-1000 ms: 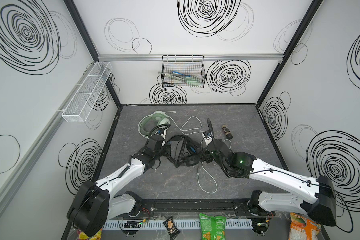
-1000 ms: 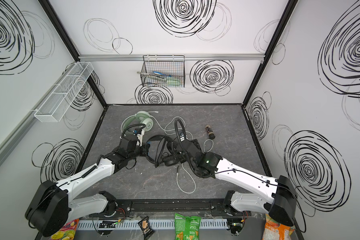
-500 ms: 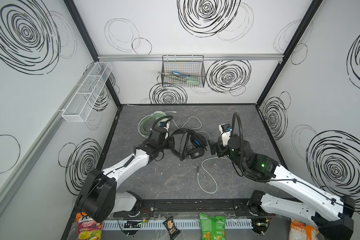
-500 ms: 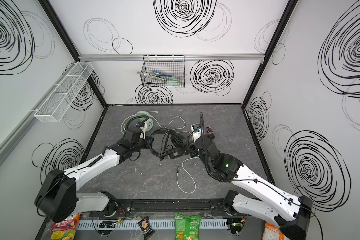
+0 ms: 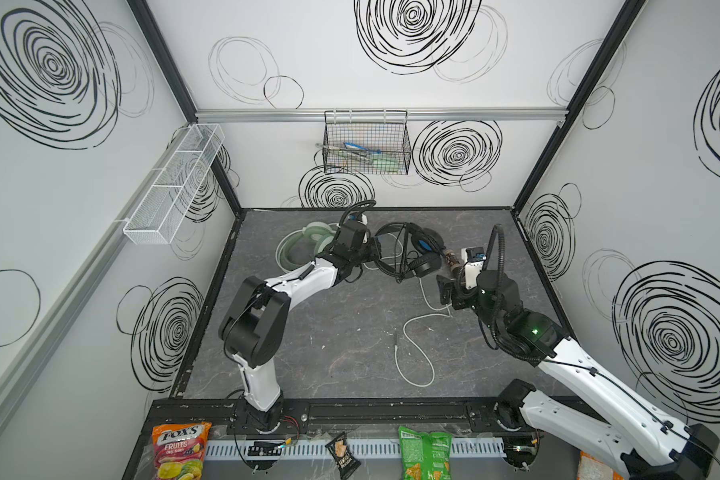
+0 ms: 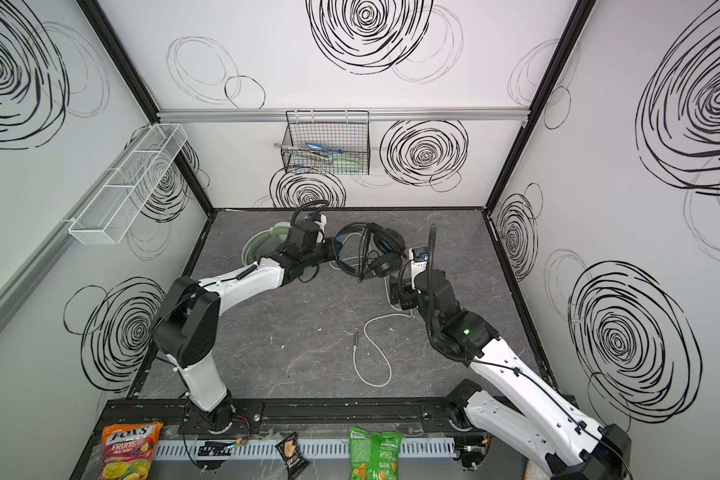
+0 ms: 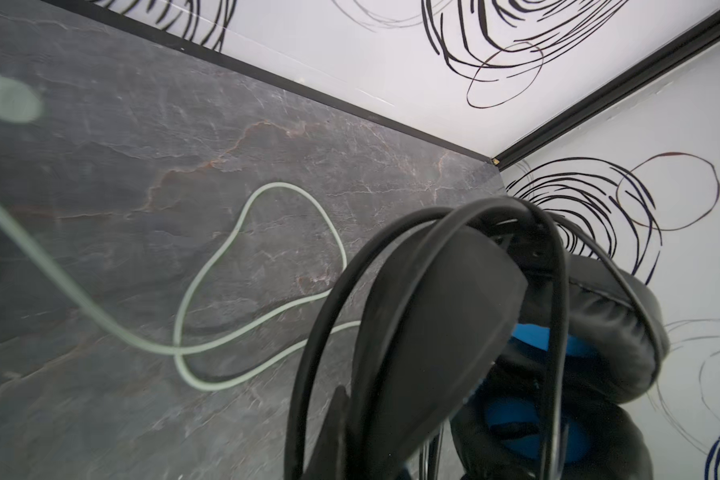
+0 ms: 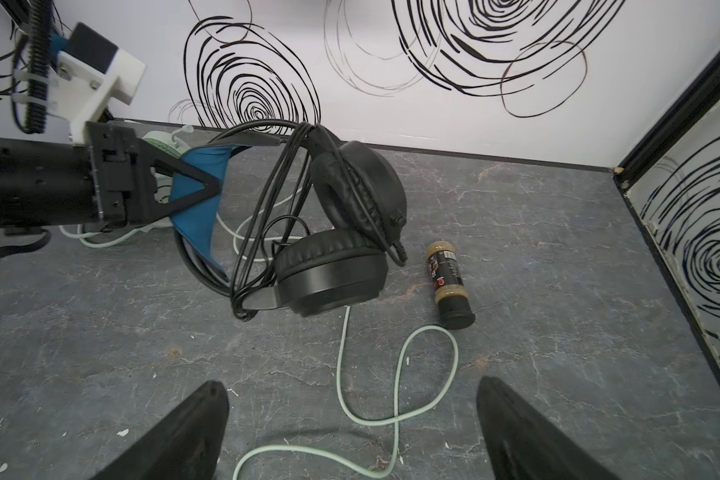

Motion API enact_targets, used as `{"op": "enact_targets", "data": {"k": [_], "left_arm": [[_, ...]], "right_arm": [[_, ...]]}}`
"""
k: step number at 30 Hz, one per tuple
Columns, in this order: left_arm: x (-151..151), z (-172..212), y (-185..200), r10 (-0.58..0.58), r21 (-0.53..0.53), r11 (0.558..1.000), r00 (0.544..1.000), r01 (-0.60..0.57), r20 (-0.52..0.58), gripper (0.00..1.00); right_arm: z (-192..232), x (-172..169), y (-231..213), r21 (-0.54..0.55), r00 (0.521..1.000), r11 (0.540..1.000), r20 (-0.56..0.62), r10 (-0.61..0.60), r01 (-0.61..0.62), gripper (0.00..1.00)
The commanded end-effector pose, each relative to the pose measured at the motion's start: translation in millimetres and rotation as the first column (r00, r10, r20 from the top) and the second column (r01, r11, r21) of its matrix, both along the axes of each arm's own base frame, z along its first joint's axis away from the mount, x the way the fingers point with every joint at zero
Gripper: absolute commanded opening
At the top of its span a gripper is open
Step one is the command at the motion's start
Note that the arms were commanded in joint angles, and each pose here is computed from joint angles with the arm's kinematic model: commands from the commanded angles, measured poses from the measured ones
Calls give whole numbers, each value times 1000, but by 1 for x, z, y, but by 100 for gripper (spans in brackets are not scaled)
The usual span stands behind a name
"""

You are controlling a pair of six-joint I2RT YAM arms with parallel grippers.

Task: Wrap the headphones
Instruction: 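Lower the wrapped black headset with the left gripper while the right gripper withdraws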

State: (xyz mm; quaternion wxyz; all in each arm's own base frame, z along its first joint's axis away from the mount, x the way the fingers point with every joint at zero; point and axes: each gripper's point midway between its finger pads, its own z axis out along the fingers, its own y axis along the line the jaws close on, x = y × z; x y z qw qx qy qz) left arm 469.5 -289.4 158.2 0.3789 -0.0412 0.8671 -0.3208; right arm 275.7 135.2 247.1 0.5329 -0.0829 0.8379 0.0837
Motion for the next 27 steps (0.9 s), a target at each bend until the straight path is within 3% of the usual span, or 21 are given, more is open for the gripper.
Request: {"op": "enact_targets", "data": {"k": [1,12,27], "left_arm": [[35,49,-34,11,-156,988,993,8,118,0],[99,14,-94,-5,-132,991,997,16,78,0],[129,-52,-82,48,-106,993,999,-49,-8,0]], "right_arm": [[4,2,-2,28,1000,1000,21,10,-11,97],[6,8,-19,48,999,999,26,-21,20,97],[7,10,-28,68,999,997,34,-43,40,97]]}}
